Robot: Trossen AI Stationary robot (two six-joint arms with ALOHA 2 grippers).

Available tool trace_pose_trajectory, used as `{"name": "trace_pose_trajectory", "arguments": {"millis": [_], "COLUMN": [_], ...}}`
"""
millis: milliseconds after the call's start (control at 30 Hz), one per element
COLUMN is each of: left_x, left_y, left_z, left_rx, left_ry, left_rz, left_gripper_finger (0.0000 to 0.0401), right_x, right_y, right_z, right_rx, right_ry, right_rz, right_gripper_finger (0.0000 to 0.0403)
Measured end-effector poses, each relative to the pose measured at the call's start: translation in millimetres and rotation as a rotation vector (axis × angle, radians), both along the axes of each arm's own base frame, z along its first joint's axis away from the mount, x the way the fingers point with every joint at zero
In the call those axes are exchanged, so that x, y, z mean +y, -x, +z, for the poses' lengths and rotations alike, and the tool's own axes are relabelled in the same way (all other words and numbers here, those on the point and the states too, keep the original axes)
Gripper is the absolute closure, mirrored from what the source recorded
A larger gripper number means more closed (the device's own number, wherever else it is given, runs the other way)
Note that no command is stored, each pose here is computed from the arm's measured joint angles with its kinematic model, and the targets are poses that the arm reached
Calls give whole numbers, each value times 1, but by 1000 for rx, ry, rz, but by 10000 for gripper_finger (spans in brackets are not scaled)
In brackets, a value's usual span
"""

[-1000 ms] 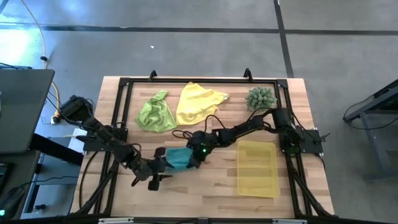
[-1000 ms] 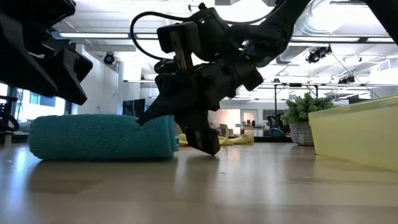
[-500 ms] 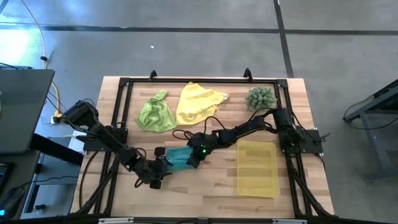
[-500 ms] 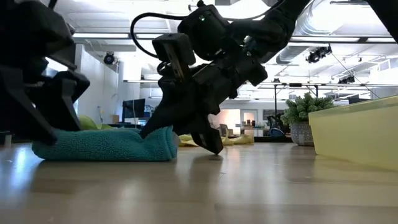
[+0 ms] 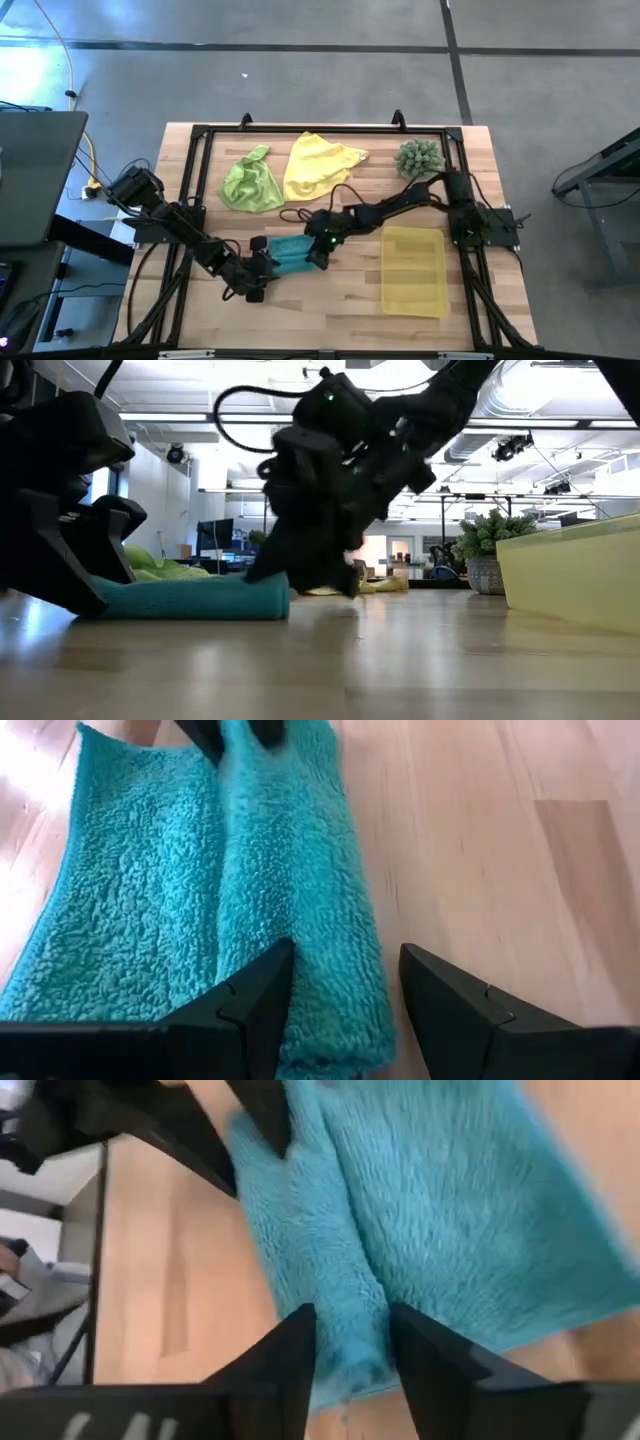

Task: Roll microfiber towels into tight, uniform cylinder then place into a basket
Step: Roll the blue microfiber cloth

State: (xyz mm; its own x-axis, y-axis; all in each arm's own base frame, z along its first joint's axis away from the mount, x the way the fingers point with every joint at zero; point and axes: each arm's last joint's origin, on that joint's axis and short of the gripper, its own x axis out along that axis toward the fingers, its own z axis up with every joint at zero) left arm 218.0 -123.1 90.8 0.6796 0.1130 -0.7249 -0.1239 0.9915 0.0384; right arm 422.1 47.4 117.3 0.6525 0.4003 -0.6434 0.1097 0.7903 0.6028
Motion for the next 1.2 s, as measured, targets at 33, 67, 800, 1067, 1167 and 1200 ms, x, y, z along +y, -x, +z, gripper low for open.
{"name": "trace_pose_trajectory", "arguments": {"millis": [33, 67, 800, 1067, 1167, 1200], "left_x": [0, 0, 1, 0, -2, -3], "left_y": [0, 0, -1, -2, -4, -5], "left_z": [0, 0, 0, 1, 2, 3], "left_rx": [0, -1, -27, -39, -47, -52], "left_ry": [3, 11, 137, 183, 262, 293], "left_rz": [3, 11, 135, 162, 155, 152], "left_gripper_finger": [225, 225, 225, 225, 225, 225], "right_x": [-1, -1, 89, 79, 74, 72], "right_y": [1, 3, 7, 7, 6, 6], "right_z": [10, 20, -13, -25, -27, -27], "right_rx": [-23, -51, -320, -209, -183, -176], "right_ry": [18, 43, 889, 825, 771, 749], "right_rz": [13, 29, 227, 184, 159, 146], "right_gripper_finger": [272, 267, 201, 200, 219, 228]}}
